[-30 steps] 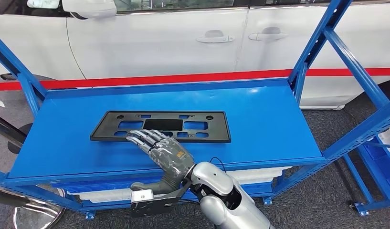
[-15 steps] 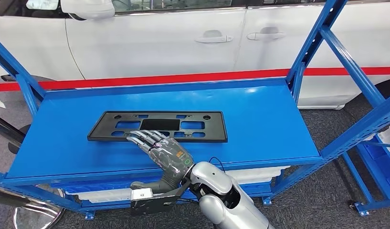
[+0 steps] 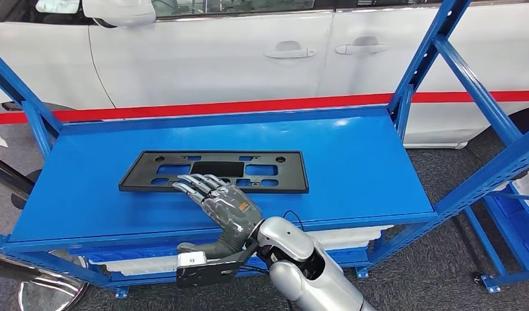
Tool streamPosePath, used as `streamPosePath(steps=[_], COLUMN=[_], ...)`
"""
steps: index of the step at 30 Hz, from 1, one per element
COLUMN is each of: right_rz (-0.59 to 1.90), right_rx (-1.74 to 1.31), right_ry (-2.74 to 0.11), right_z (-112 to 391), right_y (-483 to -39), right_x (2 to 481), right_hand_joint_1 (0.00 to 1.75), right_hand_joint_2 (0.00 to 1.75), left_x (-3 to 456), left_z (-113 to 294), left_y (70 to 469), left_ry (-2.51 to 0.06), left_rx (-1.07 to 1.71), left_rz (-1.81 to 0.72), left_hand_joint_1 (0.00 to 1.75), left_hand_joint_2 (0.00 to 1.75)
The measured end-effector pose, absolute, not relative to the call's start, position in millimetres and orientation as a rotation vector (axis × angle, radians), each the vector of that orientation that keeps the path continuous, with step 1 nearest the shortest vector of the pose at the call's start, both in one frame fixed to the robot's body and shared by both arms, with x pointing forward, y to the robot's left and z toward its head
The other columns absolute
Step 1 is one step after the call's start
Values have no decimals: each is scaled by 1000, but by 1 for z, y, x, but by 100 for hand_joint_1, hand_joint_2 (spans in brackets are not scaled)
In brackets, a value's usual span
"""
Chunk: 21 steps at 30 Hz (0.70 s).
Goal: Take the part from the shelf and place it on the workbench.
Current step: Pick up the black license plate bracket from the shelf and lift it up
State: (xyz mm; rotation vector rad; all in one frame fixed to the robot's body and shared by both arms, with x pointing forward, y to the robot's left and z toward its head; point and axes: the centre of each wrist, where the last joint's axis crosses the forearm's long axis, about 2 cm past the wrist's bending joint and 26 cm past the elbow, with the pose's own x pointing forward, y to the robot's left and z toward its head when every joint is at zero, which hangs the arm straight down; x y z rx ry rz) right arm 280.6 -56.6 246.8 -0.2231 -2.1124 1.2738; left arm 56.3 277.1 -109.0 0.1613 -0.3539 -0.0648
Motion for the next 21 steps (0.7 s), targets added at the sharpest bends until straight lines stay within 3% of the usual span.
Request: streamPosePath(steps=[21], right_rz=[1276], right_rx=[-223], right_ry=[-2101], right_z=[246], right_y=[-53], right_x=[283], right_hand_joint_1=[0], right_hand_joint_2=[0], left_x=[56], left_z=[-109], left_y=[276], left_ry=[-354], left_rx=[159], left_rz=[-74], left_hand_joint_1=[0], left_hand_joint_2=[0])
